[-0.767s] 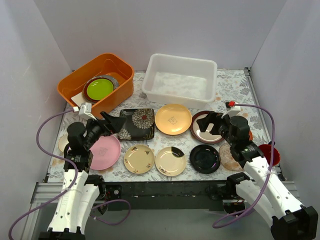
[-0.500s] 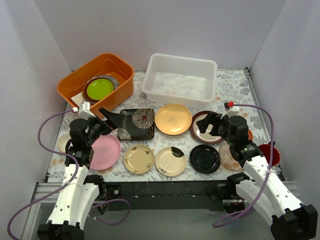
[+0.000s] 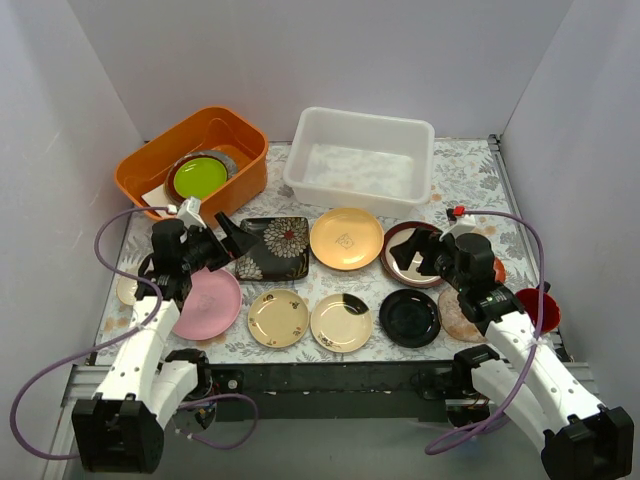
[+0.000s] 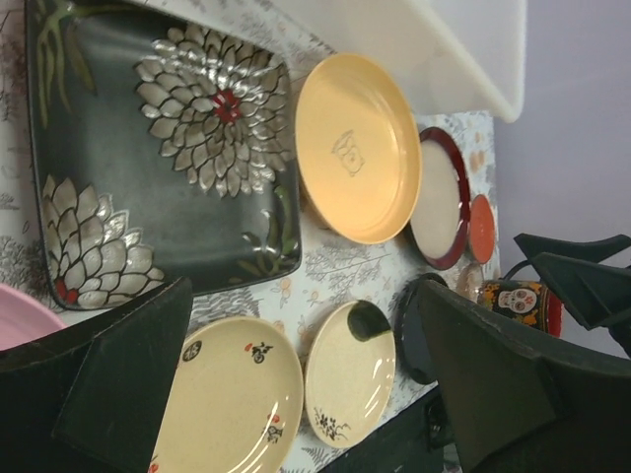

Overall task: Place the plates into the plastic bin on the countertop
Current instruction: Pick up the plate at the center of the board.

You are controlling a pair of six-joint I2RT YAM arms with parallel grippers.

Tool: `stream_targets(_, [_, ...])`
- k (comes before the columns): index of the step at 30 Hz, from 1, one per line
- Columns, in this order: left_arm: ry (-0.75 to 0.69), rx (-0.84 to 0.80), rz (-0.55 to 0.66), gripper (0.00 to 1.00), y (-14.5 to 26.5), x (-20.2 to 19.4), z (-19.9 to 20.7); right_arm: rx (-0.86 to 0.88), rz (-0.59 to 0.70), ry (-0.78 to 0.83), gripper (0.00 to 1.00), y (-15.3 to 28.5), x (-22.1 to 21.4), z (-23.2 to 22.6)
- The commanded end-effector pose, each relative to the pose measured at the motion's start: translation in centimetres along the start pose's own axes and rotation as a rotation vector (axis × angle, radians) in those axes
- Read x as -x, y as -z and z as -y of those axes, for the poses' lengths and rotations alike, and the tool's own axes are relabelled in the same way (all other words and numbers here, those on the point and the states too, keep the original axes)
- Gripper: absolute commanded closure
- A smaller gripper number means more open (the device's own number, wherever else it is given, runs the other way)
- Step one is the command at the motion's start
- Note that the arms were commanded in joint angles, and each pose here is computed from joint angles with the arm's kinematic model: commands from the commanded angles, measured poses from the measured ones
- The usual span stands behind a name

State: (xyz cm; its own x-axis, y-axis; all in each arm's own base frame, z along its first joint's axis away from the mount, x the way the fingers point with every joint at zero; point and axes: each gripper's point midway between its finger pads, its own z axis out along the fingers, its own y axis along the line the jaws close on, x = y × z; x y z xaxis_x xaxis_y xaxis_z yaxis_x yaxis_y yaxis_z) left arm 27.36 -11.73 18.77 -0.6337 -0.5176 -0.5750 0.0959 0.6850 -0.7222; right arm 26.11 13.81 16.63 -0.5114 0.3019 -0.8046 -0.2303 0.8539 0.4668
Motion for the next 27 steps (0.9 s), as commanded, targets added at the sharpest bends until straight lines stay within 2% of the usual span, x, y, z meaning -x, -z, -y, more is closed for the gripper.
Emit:
stream_targets(1, [-0.018,0.096,-0.047,0.02,-0.3,0.4,-1.2,0.054,-0.012,-0.021,0.02,-0.3,-0.4,-1.0])
stream_targets(6, [0.032,0.228,-0.105,0.02,-1.4,-0.4,-4.2,0.091,-0.044,-0.035,0.02,-0.7,-1.2,-1.5])
stream_targets(12, [0.072,0.350,-0.154,0.03,-2.8,-0.6,-7.0,0.197,-0.093,0.009,0.04,-0.5,-2.7,-4.7])
stream_targets(13, [0.076,0.365,-0.163,0.07,-3.0,-0.8,-7.4,0.197,-0.095,0.007,0.04,-0.5,-2.8,-5.0])
stream_targets(16, [0.088,0.447,-0.168,0.12,-3.3,-0.9,-9.0,0.229,-0.115,0.003,0.05,-0.5,-3.5,-6.4])
stream_targets(20, [0.099,0.495,-0.148,0.17,-3.4,-0.7,-9.9,0.272,-0.126,0.005,0.06,-0.6,-3.9,-8.2])
stream_targets(25, [0.093,0.515,-0.036,0.18,-3.1,0.7,-10.1,0.340,-0.150,-0.009,0.06,-0.7,-5.0,-10.5])
stream_targets(27, [0.092,0.498,-0.002,0.21,-3.3,1.1,-9.8,0.360,-0.173,-0.010,0.07,-0.8,-5.7,-11.3])
